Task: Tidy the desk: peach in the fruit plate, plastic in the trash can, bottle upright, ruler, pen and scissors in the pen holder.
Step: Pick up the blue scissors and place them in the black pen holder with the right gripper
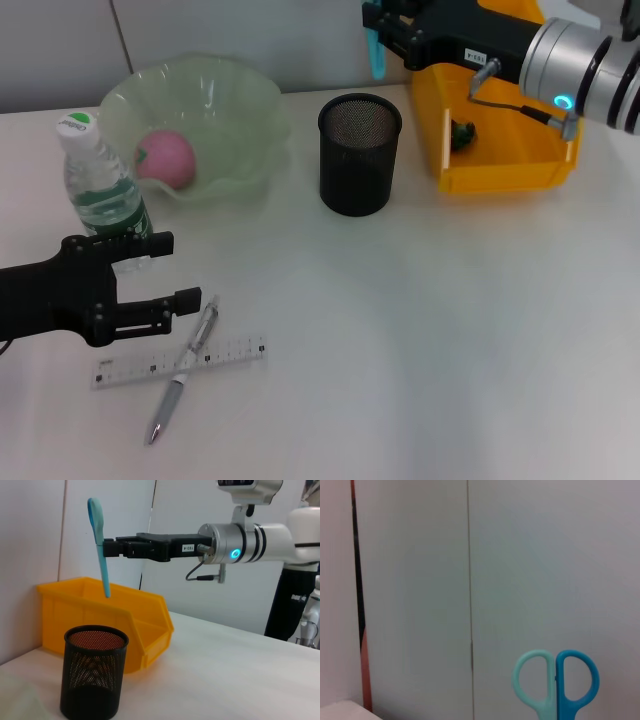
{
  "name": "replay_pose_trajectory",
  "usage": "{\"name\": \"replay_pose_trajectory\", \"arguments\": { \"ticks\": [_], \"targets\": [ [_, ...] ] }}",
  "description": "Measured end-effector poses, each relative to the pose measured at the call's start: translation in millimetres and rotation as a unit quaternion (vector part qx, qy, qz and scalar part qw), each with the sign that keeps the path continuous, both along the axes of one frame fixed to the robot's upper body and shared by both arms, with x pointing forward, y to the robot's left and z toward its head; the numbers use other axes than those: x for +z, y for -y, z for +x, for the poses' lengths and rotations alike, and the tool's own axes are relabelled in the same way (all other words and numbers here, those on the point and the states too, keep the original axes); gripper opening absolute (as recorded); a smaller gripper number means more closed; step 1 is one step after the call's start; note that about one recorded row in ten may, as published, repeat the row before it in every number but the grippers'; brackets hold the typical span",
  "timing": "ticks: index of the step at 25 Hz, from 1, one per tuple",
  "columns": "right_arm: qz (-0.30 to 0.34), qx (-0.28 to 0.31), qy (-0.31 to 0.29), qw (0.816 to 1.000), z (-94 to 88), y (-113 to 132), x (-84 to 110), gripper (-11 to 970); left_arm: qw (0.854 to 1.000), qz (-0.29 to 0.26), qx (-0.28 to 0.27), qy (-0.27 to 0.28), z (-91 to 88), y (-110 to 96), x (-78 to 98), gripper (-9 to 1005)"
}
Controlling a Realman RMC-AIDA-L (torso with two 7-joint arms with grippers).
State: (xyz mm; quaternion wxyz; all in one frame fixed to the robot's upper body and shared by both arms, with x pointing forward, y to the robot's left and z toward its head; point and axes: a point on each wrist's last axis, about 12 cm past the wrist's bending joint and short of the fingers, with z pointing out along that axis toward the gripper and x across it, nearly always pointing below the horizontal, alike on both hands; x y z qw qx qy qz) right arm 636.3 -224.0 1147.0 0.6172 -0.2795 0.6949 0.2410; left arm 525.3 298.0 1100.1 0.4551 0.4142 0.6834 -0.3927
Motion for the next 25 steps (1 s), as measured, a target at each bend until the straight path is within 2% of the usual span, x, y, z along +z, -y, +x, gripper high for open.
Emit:
{"name": "replay_pose_trajectory", "arguments": {
  "ticks": [11, 25],
  "targets": [
    [0.005, -0.012, 0.022, 1.000, -6.8, -5, -28.6, 207, 1.000, 0.000, 0.001, -0.001, 3.5, 2, 1.6, 814],
    [-0.021, -0.013, 0.001, 1.000, -16.0, -4, -53.6, 202, 1.000, -0.001, 0.008, -0.010, 7.3, 3, 3.2, 814]
  ]
}}
